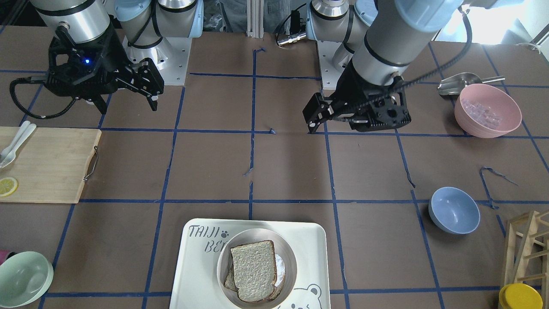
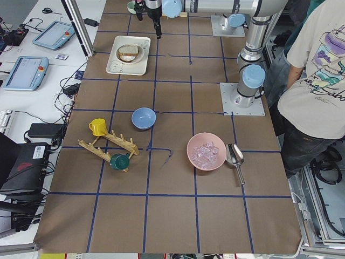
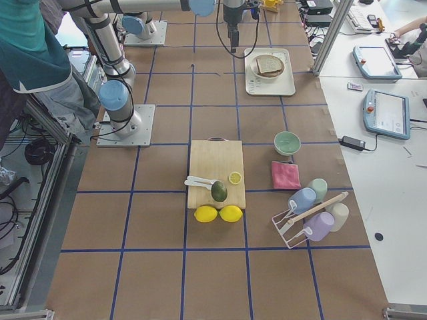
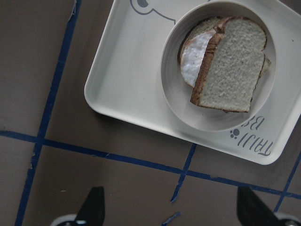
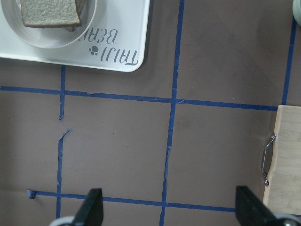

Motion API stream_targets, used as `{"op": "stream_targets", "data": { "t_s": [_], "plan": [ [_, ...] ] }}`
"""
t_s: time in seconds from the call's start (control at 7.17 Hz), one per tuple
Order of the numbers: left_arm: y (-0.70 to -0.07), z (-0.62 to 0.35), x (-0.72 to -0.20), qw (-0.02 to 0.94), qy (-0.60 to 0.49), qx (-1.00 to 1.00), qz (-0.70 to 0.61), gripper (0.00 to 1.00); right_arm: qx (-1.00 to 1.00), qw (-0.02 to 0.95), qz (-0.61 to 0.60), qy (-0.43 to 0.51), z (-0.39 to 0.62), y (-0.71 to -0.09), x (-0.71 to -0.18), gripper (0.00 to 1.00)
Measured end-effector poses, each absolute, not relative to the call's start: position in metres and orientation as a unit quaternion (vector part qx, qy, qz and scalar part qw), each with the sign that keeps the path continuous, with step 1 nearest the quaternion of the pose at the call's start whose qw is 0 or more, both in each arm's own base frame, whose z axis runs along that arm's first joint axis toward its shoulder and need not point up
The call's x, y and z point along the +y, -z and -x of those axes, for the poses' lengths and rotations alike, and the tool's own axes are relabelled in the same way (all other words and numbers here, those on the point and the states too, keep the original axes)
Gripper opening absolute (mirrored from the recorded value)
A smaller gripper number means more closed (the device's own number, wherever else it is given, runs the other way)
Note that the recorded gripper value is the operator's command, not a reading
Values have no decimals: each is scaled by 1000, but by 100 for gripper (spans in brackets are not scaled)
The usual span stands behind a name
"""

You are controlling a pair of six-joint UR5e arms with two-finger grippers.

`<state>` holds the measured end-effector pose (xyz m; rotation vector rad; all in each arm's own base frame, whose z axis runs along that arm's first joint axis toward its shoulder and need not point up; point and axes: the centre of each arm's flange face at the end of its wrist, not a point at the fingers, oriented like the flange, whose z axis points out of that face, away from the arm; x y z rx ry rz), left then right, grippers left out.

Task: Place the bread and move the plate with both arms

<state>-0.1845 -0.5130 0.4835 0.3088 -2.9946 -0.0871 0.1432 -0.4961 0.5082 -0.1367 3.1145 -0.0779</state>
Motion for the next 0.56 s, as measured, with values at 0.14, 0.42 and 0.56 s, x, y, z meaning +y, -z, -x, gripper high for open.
{"op": "stream_targets", "data": {
  "t_s": [0.14,0.42,0.56],
  "plan": [
    [-499,177,-490,39,24,-996,-74,100,999,6,44,27,-142,-509,-496,100],
    [-507,164,-465,-8,16,-999,-33,100,999,-1,44,28,-141,-509,-496,100],
    [-510,159,-463,-13,8,-1000,-21,100,999,-2,44,27,-141,-508,-496,100]
  ]
}}
